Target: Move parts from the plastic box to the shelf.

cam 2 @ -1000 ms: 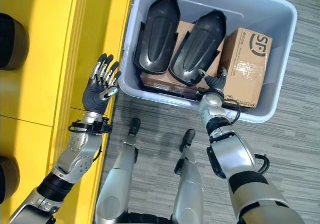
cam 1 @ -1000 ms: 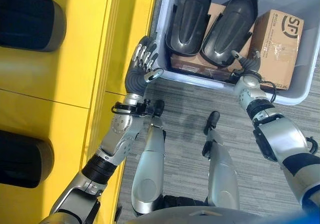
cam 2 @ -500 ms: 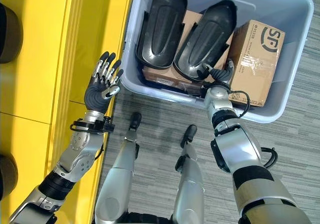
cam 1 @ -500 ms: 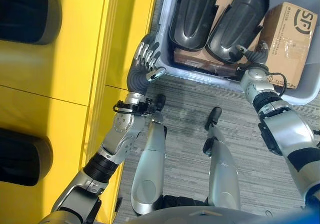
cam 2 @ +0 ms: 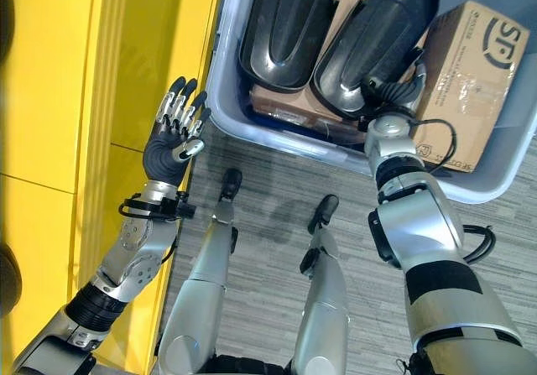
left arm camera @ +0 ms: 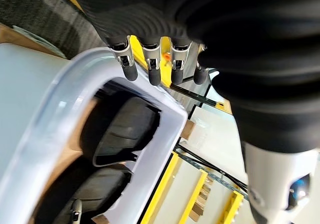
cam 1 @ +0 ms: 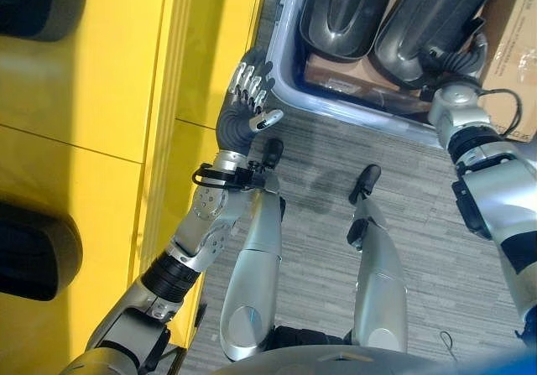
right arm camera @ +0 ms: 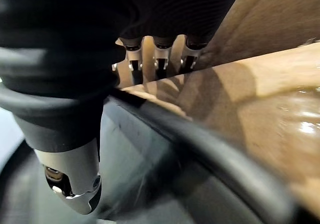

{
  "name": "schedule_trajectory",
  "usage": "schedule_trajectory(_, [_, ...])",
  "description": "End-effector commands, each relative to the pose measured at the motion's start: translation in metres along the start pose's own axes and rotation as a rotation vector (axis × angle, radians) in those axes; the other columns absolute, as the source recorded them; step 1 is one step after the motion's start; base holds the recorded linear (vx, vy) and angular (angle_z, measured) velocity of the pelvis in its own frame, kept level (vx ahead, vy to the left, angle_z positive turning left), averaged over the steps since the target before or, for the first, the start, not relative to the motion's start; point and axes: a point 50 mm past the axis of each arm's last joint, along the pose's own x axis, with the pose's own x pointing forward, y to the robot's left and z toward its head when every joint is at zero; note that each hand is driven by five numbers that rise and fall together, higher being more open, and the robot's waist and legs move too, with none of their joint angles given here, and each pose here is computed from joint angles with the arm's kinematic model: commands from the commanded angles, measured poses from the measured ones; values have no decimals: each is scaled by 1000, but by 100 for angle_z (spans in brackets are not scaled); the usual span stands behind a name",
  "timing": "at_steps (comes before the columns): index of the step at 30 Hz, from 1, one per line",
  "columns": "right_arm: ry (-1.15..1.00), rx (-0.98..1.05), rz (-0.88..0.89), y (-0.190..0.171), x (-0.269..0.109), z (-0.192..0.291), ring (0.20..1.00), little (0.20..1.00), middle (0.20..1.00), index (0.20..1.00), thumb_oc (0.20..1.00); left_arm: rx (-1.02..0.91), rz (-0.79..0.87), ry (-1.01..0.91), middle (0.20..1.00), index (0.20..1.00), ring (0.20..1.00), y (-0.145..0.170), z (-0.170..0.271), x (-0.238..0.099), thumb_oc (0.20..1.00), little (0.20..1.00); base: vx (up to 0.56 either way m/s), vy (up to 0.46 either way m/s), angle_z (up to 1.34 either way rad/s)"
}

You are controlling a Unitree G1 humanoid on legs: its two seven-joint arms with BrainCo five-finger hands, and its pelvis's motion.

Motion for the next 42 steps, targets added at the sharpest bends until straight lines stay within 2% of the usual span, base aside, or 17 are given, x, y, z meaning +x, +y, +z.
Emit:
schedule_trajectory(1, [-50, -64, 42, 3, 0, 6, 743, 743, 743, 743, 743, -35, -80, -141, 1000, 1000, 1000, -18, 28, -5, 1000, 1000, 2, 14, 5])
schedule_trajectory(2, [-38, -60, 40, 2, 0, 3, 539, 539, 539, 539, 539, -35, -76, -141, 1000, 1000, 1000, -18, 28, -6, 1000, 1000, 0, 0, 0])
schedule_trajectory(3, [-27, -63, 42, 2, 0, 0, 504, 504, 504, 504, 504, -38, -74, -138, 1000, 1000, 1000, -18, 27, -6, 1000, 1000, 0, 0, 0])
schedule_trajectory(4, [-18, -58, 46, 3, -1, -2, 200, 200, 200, 200, 200, -38, -75, -136, 1000, 1000, 1000, -18, 27, -6, 1000, 1000, 0, 0, 0])
schedule_trajectory(18, [121, 74, 54, 7, -13, -46, 200, 200, 200, 200, 200, -64, -78, -123, 1000, 1000, 1000, -18, 24, -4, 1000, 1000, -14, -2, 0])
schedule_trajectory(25, [114, 169, 109, 13, -29, -71, 200, 200, 200, 200, 200, -15, -23, -62, 1000, 1000, 1000, 4, 14, -11, 1000, 1000, -39, -14, 5])
schedule_trajectory(33, [84, 378, 295, 31, -88, -108, 200, 200, 200, 200, 200, 58, 109, 21, 1000, 1000, 1000, 43, 7, -34, 1000, 1000, 4, -6, -6])
schedule_trajectory(42, [5, 444, 413, 5, -132, -120, 200, 200, 200, 200, 200, 133, 192, 127, 1000, 1000, 1000, 73, 2, -63, 1000, 1000, 45, -35, -10])
